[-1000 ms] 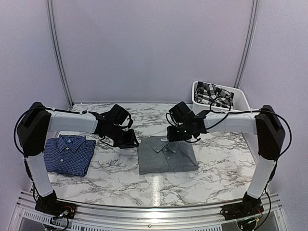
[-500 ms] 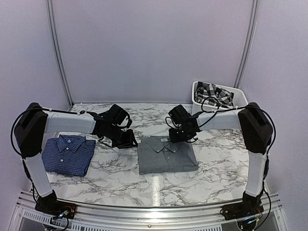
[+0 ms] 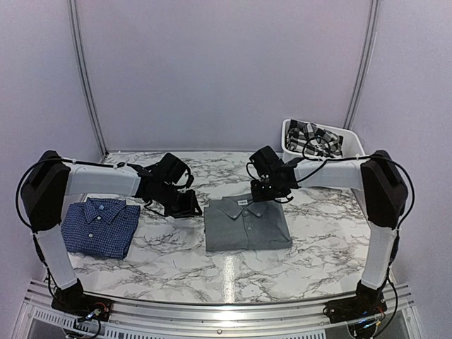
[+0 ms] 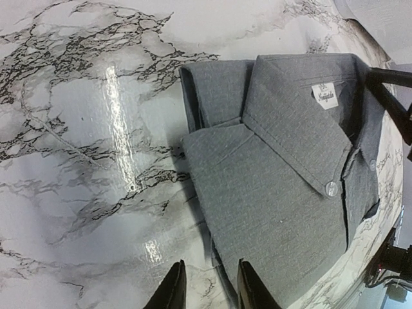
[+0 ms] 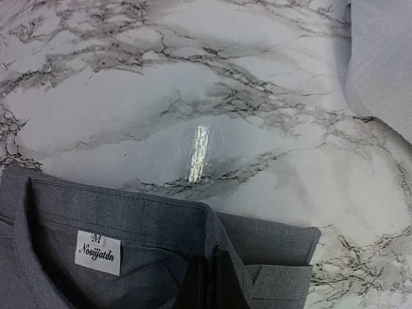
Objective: Fold and stack the long sleeve shirts
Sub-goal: Adjust the square-folded shirt at the center of the board.
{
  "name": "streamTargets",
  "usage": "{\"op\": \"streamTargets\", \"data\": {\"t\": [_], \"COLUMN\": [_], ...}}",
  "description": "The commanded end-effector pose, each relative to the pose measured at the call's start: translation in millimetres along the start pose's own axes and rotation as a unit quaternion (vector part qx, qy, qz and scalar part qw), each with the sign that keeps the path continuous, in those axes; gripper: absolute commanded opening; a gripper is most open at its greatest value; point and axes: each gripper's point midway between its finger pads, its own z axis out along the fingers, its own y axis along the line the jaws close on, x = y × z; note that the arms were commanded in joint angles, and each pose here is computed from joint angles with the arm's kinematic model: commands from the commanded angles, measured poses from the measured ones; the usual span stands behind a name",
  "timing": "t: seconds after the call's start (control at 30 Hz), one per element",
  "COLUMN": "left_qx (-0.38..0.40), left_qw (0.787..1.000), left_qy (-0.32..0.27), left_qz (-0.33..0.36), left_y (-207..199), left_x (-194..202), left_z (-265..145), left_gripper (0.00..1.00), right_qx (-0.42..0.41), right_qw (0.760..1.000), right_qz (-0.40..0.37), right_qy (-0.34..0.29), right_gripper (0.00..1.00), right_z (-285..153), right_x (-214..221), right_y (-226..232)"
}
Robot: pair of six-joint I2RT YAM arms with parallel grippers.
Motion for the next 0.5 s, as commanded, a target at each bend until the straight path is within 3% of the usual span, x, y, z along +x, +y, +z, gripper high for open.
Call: {"op": "streamTargets", "data": {"t": [0.0, 0.47], "left_qx": [-0.001, 0.009], "left_qw": [1.000, 1.000], "left_qy": [0.000, 0.001], "left_qz": [0.001, 0.002], "left_y": [-1, -15], "left_x": [-1, -21], "left_z": [-8, 13], "left_gripper": [0.29, 0.28], "right_qx": [0.021, 0.071], "right_qw": [0.998, 0.994], "right_qz": [0.029, 0.059], "right_qy": [-0.053, -0.052], "right_gripper": [0.00, 0.00], "right_z": [-38, -21], "right_x": [-26, -9], "right_y": [-13, -38]}}
